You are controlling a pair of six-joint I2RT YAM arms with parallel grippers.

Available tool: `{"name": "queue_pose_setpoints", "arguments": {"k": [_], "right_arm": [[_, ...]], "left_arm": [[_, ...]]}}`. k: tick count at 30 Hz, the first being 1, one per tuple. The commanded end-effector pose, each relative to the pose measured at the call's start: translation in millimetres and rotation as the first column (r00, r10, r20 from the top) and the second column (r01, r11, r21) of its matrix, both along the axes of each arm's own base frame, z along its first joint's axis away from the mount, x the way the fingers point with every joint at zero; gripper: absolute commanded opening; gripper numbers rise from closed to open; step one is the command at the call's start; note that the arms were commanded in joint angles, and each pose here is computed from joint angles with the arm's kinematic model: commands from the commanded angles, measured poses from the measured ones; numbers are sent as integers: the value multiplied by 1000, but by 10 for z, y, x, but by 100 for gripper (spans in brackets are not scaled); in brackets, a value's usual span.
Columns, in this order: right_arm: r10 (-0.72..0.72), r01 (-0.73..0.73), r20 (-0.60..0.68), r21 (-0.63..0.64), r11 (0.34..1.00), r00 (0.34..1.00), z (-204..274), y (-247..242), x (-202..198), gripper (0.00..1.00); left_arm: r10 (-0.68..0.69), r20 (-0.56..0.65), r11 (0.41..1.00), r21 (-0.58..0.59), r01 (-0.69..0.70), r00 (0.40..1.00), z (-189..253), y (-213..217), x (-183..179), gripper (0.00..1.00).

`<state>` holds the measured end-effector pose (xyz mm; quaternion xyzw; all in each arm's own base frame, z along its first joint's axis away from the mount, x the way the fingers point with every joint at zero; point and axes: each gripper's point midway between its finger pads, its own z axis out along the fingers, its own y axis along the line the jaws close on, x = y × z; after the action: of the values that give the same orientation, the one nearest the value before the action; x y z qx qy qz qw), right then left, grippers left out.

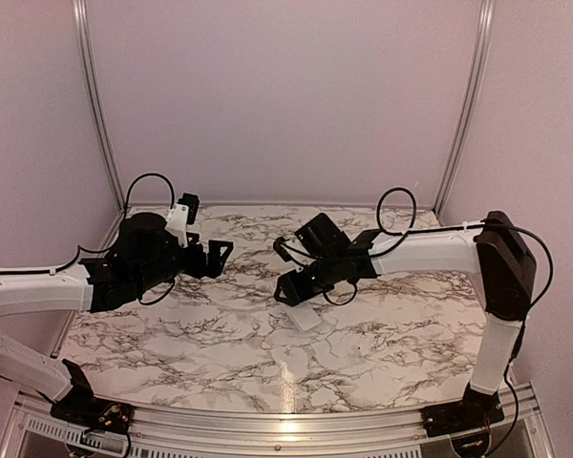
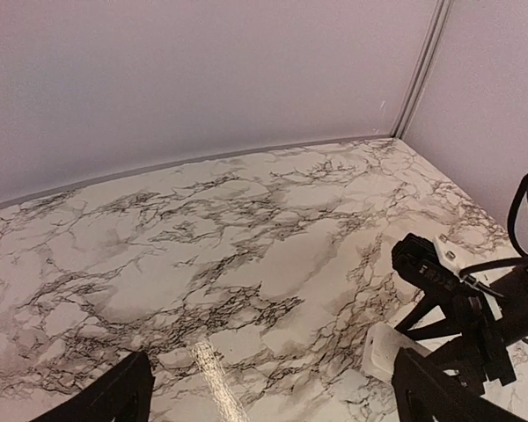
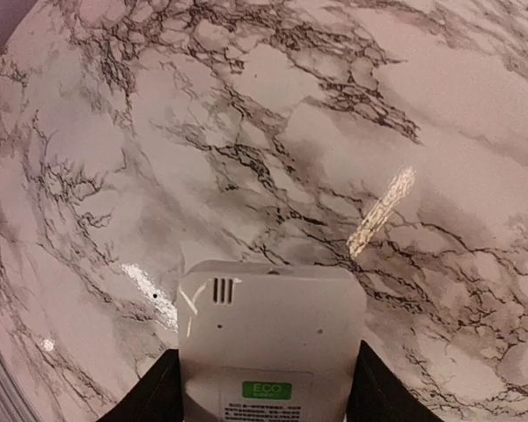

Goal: Load the batteries into the remote control
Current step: Pick up the remote control from the center of the board, then pass from the right arm to the left

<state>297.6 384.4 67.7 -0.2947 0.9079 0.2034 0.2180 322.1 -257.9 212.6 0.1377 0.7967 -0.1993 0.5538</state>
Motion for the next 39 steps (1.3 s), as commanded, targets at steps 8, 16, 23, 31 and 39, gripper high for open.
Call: {"name": "queue_pose_setpoints", "arguments": {"k": [8, 16, 23, 31, 39], "right_arm": [[51, -280, 418, 508, 815, 907, 2050, -10, 119, 27], [136, -507, 549, 609, 610, 824, 2685, -71, -334, 27], [171, -602, 597, 662, 446, 784, 2991, -107, -629, 26], [194, -625, 599, 697, 352, 777, 3090, -107, -765, 25], [208, -635, 602, 701, 325, 771, 3093, -59, -821, 25]], "left_arm": [[-542, 165, 802, -193, 565, 824, 604, -703, -662, 99], [-724, 272, 583, -250, 773, 634, 952, -974, -998, 99], [-765, 329, 472, -299, 829, 554, 1101, -1101, -1069, 98], [-775, 343, 439, -311, 843, 530, 1171, -1302, -1076, 94], [-781, 329, 435, -323, 841, 530, 1163, -1510, -1058, 93]]}}
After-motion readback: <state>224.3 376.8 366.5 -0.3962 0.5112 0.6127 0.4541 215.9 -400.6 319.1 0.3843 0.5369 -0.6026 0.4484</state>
